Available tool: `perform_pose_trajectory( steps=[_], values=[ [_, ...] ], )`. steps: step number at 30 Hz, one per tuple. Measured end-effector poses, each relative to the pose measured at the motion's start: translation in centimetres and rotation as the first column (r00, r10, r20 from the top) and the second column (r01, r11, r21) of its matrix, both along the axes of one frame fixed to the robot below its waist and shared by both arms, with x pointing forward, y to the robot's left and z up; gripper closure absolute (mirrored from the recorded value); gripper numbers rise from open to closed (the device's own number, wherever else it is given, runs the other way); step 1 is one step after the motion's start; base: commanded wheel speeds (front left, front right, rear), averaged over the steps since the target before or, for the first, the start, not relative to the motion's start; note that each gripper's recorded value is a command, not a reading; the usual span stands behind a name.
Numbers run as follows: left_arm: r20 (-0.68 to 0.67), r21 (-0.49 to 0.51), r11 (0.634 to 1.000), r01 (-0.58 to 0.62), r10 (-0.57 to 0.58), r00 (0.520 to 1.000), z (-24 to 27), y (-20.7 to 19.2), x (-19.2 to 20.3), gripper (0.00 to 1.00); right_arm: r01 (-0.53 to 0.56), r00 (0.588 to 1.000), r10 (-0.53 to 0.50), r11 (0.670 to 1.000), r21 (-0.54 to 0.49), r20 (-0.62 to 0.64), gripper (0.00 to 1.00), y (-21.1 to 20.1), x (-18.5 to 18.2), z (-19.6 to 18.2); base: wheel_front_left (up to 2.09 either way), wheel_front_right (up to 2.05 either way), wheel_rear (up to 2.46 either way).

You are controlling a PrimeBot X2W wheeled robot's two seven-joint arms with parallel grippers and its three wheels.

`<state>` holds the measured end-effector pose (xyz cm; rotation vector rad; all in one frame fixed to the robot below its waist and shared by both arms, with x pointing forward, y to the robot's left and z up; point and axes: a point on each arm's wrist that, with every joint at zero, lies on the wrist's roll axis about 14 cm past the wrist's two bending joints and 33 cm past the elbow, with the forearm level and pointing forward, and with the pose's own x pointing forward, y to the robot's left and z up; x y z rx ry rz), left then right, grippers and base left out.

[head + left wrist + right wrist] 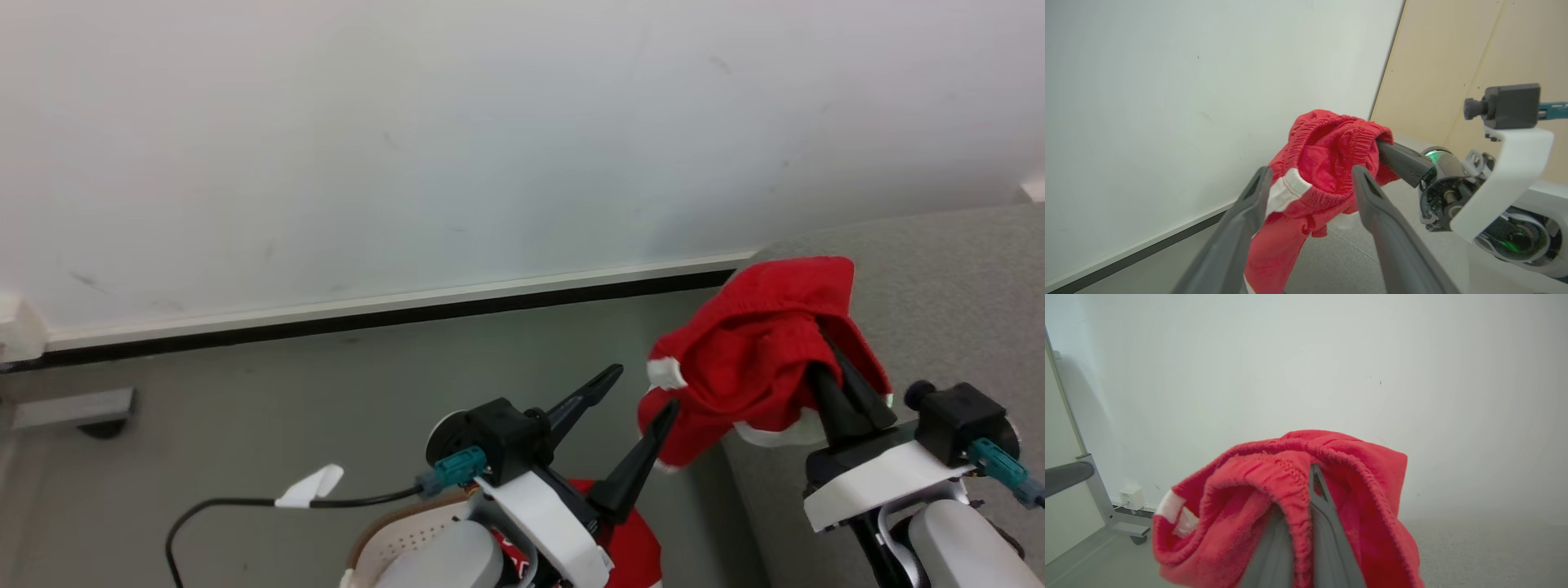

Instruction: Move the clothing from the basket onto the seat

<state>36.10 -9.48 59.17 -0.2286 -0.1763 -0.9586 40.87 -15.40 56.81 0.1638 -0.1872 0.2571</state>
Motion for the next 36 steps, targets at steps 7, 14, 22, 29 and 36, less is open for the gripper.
perform_pose_trajectory(
  steps=[7,14,22,29,36],
  values=[
    [0.016,0.001,0.990,0.142,-0.142,0.990,-0.3,-4.1,-1.7,0.00,0.205,0.979,-0.204,0.978,-0.035,0.022,1.00,-7.7,-2.7,0.3,0.00,0.00,0.00],
    [0.017,0.012,0.974,0.228,-0.228,0.973,-1.1,-6.7,-2.8,0.00,0.357,0.934,-0.357,0.934,-0.028,0.014,1.00,-12.8,-5.9,-0.2,0.00,0.00,0.00],
    [0.010,0.023,0.965,0.260,-0.261,0.965,-1.8,-7.8,-3.2,0.00,0.398,0.917,-0.398,0.917,-0.034,0.014,1.00,-14.0,-7.3,-0.3,0.00,0.00,0.00],
    [-0.006,0.038,0.960,0.277,-0.277,0.961,-2.9,-8.2,-2.9,0.00,0.408,0.912,-0.405,0.912,-0.036,0.071,1.00,-14.9,-5.9,2.1,0.00,0.00,0.00],
    [-0.031,0.032,0.961,0.273,-0.272,0.962,-4.4,-8.2,-0.3,0.00,0.443,0.889,-0.424,0.892,-0.091,0.171,1.00,-18.0,-1.8,6.4,0.00,0.00,0.00]
  ],
)
